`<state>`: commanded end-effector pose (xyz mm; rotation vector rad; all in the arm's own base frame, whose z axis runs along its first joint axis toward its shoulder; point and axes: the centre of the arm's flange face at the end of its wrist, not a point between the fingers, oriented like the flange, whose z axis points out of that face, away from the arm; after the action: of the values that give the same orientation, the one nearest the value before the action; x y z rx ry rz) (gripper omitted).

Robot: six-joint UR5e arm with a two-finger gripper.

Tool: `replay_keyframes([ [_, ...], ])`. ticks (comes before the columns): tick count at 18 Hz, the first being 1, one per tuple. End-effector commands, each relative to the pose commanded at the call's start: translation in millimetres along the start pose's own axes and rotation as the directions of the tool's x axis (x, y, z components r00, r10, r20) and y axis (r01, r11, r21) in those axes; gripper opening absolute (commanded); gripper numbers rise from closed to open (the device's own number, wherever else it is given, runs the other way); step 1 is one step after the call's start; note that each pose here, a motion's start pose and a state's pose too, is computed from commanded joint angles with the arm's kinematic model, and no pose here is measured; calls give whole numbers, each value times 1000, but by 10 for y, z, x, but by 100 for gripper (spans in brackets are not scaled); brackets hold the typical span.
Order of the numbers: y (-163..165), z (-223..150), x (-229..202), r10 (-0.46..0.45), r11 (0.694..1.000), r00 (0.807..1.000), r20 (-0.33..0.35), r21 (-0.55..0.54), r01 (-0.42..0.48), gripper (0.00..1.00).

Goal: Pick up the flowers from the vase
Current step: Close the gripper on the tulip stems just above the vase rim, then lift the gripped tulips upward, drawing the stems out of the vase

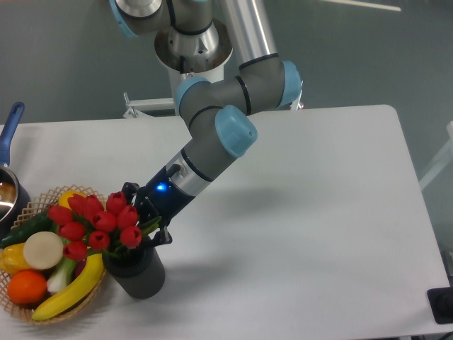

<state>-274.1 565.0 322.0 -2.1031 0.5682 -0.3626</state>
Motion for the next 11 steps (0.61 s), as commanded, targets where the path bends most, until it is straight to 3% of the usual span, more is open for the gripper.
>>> replay_keyframes([
  [11, -325, -480, 91, -70, 993, 997, 35, 99, 66, 37],
])
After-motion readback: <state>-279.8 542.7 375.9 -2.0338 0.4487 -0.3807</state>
